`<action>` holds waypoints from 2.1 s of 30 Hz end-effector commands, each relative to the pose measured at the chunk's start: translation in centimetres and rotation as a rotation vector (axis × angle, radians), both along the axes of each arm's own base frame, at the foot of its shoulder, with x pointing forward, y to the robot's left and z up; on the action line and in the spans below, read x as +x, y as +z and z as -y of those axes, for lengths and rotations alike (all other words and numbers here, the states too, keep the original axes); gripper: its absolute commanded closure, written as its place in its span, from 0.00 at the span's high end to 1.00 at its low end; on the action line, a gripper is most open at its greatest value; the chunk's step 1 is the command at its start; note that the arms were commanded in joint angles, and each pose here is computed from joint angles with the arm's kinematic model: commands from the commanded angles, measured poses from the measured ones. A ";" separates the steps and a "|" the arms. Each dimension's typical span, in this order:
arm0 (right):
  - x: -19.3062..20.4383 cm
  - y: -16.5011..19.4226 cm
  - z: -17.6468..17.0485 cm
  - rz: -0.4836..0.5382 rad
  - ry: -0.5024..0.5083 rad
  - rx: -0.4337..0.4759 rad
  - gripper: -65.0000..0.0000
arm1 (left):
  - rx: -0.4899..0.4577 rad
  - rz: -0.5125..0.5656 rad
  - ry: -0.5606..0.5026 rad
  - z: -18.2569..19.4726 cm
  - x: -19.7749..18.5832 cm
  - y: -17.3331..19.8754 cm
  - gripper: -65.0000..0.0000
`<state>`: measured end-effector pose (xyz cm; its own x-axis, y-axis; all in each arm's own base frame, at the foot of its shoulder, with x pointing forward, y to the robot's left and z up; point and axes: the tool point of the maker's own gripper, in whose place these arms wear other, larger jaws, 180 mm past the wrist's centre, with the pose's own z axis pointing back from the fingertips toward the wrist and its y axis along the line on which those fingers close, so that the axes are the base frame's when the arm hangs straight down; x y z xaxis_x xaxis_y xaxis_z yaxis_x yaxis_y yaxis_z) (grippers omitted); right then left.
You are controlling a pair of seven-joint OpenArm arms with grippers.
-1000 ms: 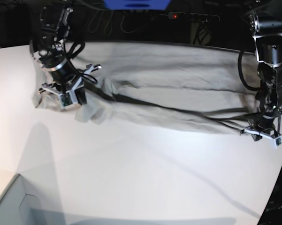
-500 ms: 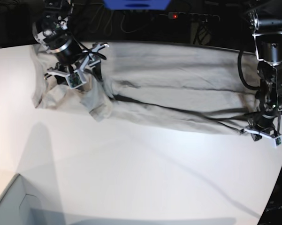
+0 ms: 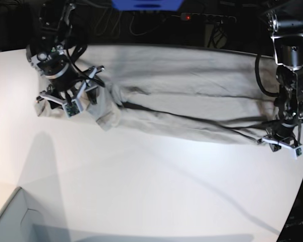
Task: Layout the t-shirt on the table in an organized manner, then fold the t-shirt properly
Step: 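Move the right gripper to the sleeve and grasp the bunched fabric, then drag the sleeve fabric outward with the right gripper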
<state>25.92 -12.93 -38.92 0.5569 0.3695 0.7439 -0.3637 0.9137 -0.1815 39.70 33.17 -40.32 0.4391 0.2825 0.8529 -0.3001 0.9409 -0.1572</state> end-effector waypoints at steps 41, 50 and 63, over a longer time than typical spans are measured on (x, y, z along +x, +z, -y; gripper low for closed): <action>1.1 -2.6 -1.4 -0.050 0.024 0.060 0.54 | 0.026 0.063 0.008 -1.0 1.2 2.3 0.00; 3.7 -2.6 -1.4 -0.037 0.034 0.068 0.22 | 0.027 0.063 0.008 -1.1 1.2 2.3 0.00; 10.7 2.8 2.6 0.078 0.021 -0.055 0.00 | 0.032 0.080 0.008 -1.2 1.6 3.0 0.00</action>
